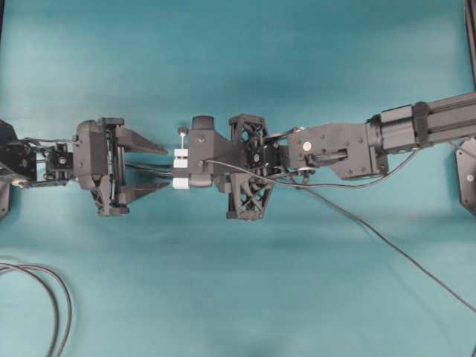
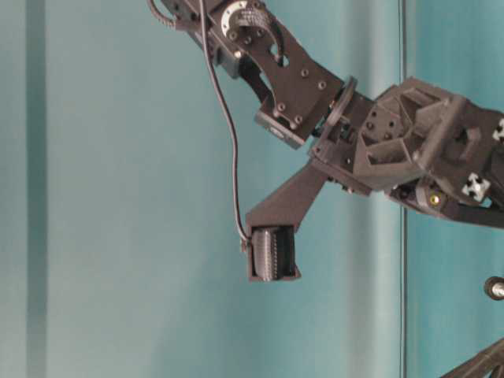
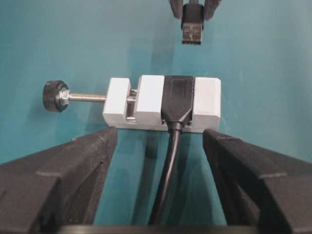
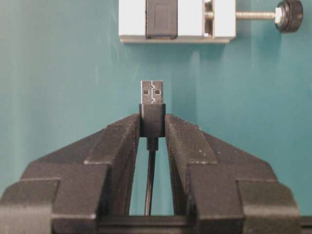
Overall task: Insert the USB cable into the female connector supported by the left arm.
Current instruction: 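Align the plug with the female connector held in the white clamp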
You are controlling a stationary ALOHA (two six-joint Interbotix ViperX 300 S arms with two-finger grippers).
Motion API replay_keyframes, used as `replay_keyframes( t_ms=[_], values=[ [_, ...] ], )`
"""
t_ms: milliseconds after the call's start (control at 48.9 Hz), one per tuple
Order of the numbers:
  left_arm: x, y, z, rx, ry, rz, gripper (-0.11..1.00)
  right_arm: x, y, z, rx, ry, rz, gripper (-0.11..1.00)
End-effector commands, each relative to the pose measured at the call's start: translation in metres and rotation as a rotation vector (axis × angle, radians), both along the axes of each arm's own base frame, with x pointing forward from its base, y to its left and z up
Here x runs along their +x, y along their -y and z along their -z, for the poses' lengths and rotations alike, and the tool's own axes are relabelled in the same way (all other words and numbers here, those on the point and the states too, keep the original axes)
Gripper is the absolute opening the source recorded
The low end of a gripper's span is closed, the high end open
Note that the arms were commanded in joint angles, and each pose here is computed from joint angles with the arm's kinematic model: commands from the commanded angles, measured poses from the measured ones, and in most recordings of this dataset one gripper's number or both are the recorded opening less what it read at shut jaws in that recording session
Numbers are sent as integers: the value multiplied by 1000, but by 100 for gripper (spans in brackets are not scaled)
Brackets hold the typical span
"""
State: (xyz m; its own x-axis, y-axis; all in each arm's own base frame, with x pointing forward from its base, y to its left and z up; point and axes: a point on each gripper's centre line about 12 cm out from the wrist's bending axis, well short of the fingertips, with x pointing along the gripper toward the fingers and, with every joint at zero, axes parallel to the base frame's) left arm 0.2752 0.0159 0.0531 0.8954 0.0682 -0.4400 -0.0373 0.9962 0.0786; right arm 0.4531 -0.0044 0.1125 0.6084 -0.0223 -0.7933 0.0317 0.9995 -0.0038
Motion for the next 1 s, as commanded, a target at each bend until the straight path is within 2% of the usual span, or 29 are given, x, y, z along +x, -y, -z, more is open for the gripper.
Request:
replay_keyframes(
  t_ms=[0, 389, 982],
  values=[
    [4, 1, -4, 6, 24, 7, 84, 9, 2, -13, -4, 34, 0, 21],
    [2, 0, -4, 7, 19, 4, 84, 24, 7, -12, -6, 49, 9, 21],
    [2, -1, -3, 24, 17, 9, 84, 27, 10, -9, -16, 44, 3, 21]
  ],
)
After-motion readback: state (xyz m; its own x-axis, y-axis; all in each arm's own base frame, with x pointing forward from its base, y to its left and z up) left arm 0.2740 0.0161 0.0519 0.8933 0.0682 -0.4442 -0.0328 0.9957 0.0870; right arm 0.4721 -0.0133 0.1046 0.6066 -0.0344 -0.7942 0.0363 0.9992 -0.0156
